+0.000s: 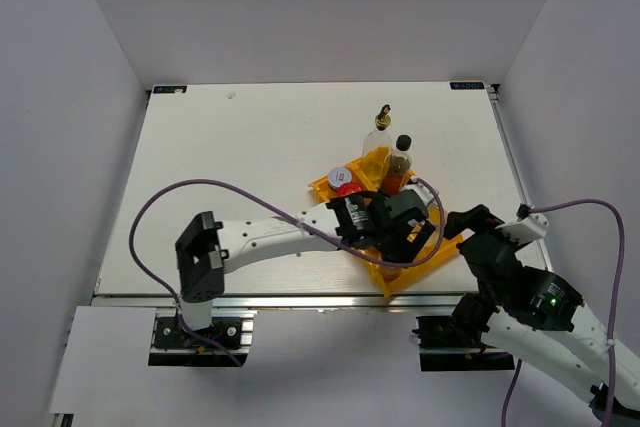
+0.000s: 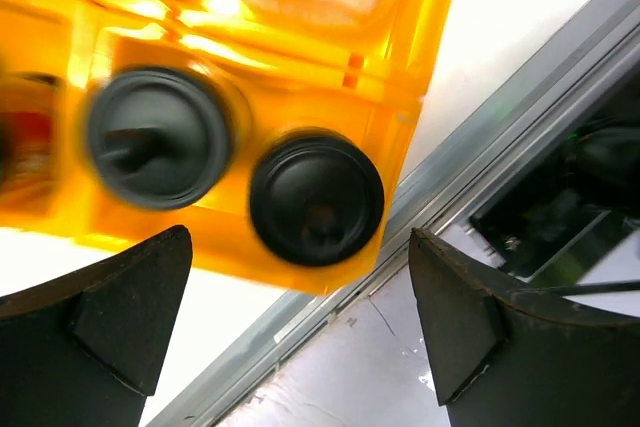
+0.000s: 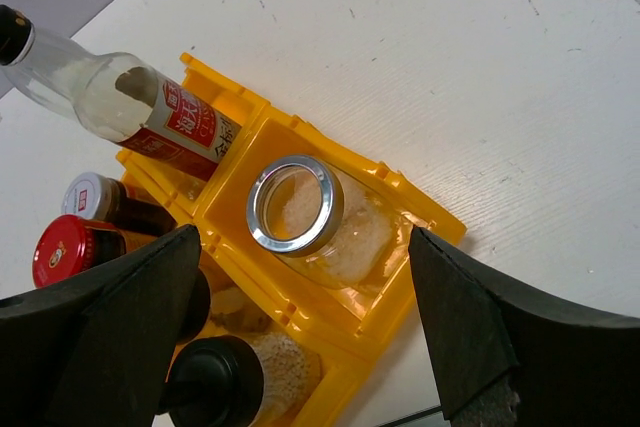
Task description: Organize the condiment bottles
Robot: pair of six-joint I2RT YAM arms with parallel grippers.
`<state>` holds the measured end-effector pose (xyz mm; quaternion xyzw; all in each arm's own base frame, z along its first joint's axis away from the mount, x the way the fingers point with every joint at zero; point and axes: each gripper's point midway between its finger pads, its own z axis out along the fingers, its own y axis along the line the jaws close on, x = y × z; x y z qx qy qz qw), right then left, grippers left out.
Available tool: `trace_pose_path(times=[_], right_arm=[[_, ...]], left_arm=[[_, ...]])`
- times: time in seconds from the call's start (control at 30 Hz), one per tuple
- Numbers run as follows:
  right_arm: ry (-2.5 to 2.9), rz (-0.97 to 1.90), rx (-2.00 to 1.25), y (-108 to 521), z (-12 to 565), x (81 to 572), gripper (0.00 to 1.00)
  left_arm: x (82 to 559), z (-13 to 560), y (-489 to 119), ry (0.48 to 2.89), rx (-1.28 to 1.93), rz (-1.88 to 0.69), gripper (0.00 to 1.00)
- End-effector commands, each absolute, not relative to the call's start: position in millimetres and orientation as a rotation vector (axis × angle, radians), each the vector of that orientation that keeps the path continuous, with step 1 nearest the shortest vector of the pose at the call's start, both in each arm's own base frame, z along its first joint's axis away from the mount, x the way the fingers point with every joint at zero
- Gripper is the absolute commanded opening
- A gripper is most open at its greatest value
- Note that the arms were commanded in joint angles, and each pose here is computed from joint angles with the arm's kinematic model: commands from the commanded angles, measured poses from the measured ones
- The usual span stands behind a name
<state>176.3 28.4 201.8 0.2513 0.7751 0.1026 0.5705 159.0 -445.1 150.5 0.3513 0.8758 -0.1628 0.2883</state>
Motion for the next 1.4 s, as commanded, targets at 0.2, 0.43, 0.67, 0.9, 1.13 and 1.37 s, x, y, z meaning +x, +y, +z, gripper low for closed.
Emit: trace_pose_path(times=[0.2, 0.43, 0.67, 0.9, 1.13, 1.37], right_arm=[[1.769, 0.165, 0.554, 34.0, 220.5, 191.9, 0.89], [1.776, 0.042, 0.514, 41.9, 245.6, 206.5, 0.89], [1.746, -0.062, 0.44, 41.5, 283.0, 251.0, 0.9], [1.857, -0.1, 0.534, -31.7, 261.6, 309.5, 0.89], [1.832, 0.003, 0.532, -37.3, 268.5, 321.3, 0.89], [1.725, 0.045, 0.505, -33.7, 281.2, 309.4, 0.89]], left_arm=[[259.1, 287.4, -376.4, 2.08, 0.385, -0.483, 0.98], [378.7, 296.1, -203.9, 2.008, -0.23, -0.386, 0.98], [369.7, 266.5, -78.2, 1.937, -0.508, -0.238, 0.98], [348.5, 260.4, -32.4, 1.843, -0.579, -0.102, 0.98], [343.1, 273.5, -19.1, 1.785, -0.586, -0.058, 0.98], [342.1, 268.2, -18.0, 1.777, -0.583, -0.055, 0.98]])
